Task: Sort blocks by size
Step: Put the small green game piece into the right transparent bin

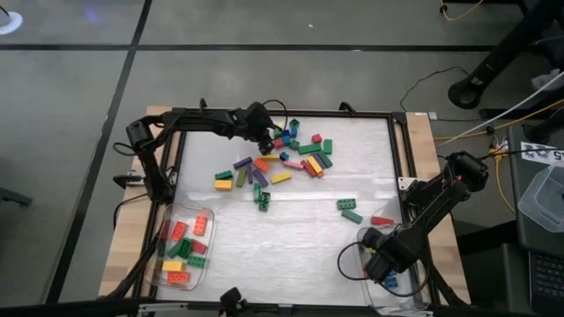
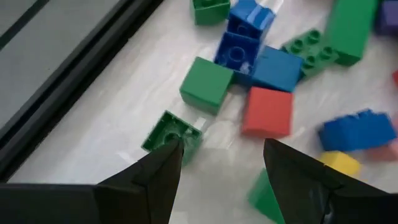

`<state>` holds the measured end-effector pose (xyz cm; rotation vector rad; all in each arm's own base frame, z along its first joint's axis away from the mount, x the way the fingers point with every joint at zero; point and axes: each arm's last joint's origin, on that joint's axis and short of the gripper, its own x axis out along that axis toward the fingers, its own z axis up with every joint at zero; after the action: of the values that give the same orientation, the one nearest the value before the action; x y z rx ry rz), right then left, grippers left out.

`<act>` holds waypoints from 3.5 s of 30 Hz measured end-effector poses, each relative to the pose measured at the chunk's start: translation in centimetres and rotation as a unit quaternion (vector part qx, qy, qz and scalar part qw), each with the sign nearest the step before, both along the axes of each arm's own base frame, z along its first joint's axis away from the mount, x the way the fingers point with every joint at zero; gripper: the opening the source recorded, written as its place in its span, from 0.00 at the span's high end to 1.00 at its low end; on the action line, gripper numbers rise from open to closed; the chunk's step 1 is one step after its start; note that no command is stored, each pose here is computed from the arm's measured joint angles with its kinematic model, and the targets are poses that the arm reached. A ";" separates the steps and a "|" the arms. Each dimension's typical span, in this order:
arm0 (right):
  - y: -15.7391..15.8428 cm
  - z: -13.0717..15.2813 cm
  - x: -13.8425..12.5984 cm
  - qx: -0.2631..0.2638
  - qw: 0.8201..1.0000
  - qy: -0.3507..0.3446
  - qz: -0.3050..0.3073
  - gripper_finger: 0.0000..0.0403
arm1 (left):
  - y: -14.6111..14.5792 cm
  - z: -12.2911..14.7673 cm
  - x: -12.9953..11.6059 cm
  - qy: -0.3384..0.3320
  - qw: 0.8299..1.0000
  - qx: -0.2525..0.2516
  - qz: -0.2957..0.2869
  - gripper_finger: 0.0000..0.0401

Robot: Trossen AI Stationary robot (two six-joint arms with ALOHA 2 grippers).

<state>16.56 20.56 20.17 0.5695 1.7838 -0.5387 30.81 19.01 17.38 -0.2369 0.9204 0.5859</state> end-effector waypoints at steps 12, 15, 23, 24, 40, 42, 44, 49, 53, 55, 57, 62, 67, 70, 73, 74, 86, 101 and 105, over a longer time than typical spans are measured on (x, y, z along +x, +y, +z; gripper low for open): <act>0.2 0.0 0.0 0.018 1.000 0.009 -0.001 0.35 | 0.7 -2.3 0.2 0.063 0.997 0.042 -0.002 0.47; 0.2 0.0 0.0 0.018 1.000 0.007 -0.001 0.35 | 0.7 -3.0 0.3 0.080 0.996 0.046 -0.020 0.47; 0.3 0.0 0.2 0.024 1.000 0.000 -0.001 0.35 | 0.9 -4.2 0.5 0.096 0.994 0.047 -0.031 0.47; 0.3 0.0 0.2 0.024 1.000 0.000 -0.001 0.35 | 0.9 -4.2 0.6 0.095 0.994 0.047 -0.031 0.47; 0.3 0.0 0.2 0.025 1.000 -0.001 -0.001 0.35 | 1.1 -4.1 1.0 0.072 0.994 0.068 -0.042 0.57; 0.3 0.0 0.2 0.026 1.000 -0.002 0.001 0.35 | 1.1 -4.1 1.0 0.073 0.994 0.067 -0.042 0.65; 0.4 0.1 0.2 0.030 0.999 -0.004 0.013 0.35 | 1.1 -4.1 1.0 0.073 0.994 0.067 -0.042 0.75; 0.9 1.5 0.7 0.040 0.998 -0.025 0.031 0.35 | 1.0 -4.0 1.0 0.064 0.996 0.058 -0.028 0.81; 1.4 3.5 1.6 0.029 0.994 -0.094 0.056 0.35 | 0.8 -3.0 0.9 0.049 0.997 0.039 -0.033 0.81; 1.7 4.5 2.1 0.024 0.988 -0.135 0.067 0.35 | 0.5 -2.1 0.7 0.044 0.998 0.034 -0.039 0.81; 2.0 5.3 2.6 0.022 0.980 -0.181 0.084 0.35 | 0.2 -1.1 0.5 0.036 0.998 0.028 -0.043 0.81; 2.1 5.8 3.7 -0.040 0.947 -0.295 0.119 0.35 | -1.3 1.9 -0.1 -0.035 0.996 -0.049 -0.072 0.81; 1.3 6.0 5.0 -0.165 0.889 -0.396 0.161 0.35 | -3.6 4.1 0.2 -0.138 0.957 -0.214 -0.138 0.80; 0.6 6.4 6.1 -0.247 0.844 -0.434 0.197 0.35 | -5.4 4.6 0.8 -0.167 0.923 -0.293 -0.188 0.79; -0.3 6.8 7.5 -0.315 0.800 -0.448 0.245 0.35 | -7.5 4.8 1.7 -0.171 0.903 -0.322 -0.226 0.79; -0.6 6.9 8.0 -0.331 0.788 -0.449 0.261 0.35 | -8.3 4.8 2.0 -0.170 0.900 -0.324 -0.238 0.79; -4.7 8.3 13.7 -0.349 0.735 -0.451 0.367 0.35 | -16.4 6.8 5.3 -0.241 0.845 -0.318 -0.357 0.78; -4.2 9.7 15.0 -0.352 0.648 -0.486 0.470 0.35 | -20.3 8.6 6.1 -0.297 0.792 -0.346 -0.406 0.78; -4.1 9.7 15.1 -0.353 0.643 -0.484 0.476 0.36 | -20.8 8.6 6.1 -0.296 0.789 -0.350 -0.410 0.78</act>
<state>31.62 16.42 29.84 -0.6016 0.5129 -0.0616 36.92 -1.83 26.01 -0.6036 0.4945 -0.6574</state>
